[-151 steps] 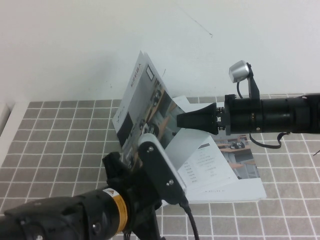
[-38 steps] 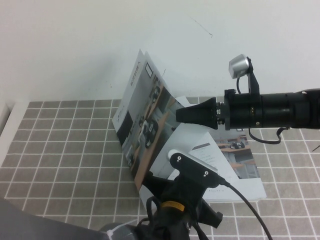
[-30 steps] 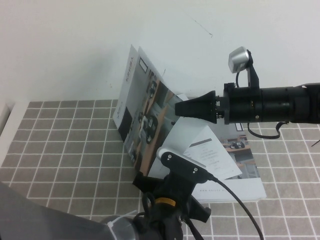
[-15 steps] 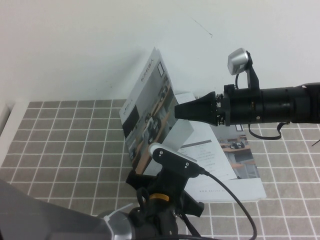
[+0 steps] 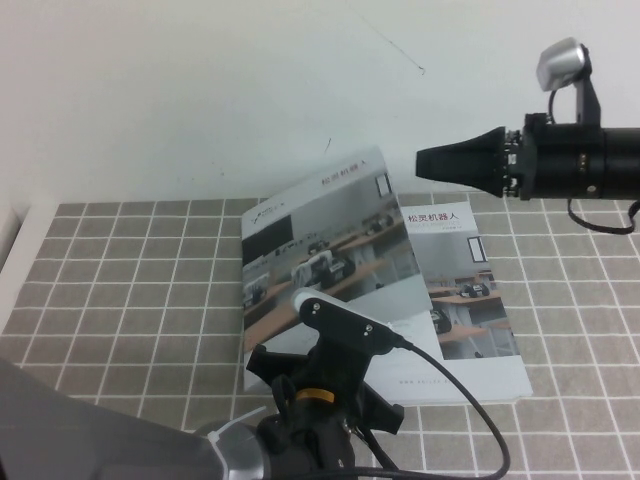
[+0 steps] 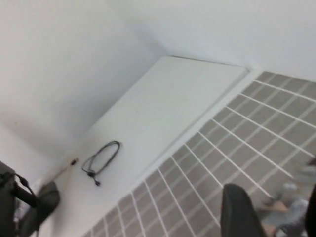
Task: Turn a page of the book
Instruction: Open the closed book
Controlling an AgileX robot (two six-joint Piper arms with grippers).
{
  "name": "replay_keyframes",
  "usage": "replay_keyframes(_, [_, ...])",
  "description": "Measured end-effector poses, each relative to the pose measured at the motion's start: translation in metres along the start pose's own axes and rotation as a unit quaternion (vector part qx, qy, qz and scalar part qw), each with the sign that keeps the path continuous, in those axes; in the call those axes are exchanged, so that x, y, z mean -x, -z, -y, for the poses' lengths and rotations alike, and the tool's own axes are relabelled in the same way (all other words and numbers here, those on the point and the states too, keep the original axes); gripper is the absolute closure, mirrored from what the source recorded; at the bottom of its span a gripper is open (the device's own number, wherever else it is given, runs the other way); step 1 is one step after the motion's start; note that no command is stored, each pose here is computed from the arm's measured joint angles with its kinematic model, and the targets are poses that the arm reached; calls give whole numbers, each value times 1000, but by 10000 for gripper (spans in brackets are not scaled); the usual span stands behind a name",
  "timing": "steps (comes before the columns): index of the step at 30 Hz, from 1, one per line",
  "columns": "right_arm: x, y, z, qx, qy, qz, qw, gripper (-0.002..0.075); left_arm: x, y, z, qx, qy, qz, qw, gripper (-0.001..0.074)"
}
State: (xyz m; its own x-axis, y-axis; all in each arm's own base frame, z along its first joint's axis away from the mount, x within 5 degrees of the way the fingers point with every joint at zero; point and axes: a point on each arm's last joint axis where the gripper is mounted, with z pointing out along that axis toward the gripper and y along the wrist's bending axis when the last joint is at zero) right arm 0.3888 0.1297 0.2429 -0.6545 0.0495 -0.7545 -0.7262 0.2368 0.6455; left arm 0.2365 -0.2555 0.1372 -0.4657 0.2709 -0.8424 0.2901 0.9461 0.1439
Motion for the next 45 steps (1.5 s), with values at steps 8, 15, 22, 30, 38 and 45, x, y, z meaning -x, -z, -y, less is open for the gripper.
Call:
replay_keyframes(8, [-24, 15, 27, -111, 22, -129, 985, 687, 0, 0, 0, 1, 1, -2, 1000, 738])
replay_keyframes(15, [-43, 11, 46, -159, -9, -152, 976, 722, 0, 0, 0, -2, -5, 2, 1000, 738])
replay_keyframes(22, [-69, 16, 56, -204, -49, -166, 964, 727, 2, 0, 1, -6, -13, 7, 1000, 738])
replay_keyframes(30, [-100, 16, 60, -196, -78, -116, 971, 727, 5, 0, 3, -13, -24, 17, 999, 738])
replay_keyframes(38, [-121, -10, 63, -161, -100, -95, 977, 727, 5, 0, 3, -13, -24, 18, 999, 738])
replay_keyframes(45, [-140, -36, 63, -158, -100, -113, 976, 727, 6, -1, 3, -13, -35, 18, 999, 738])
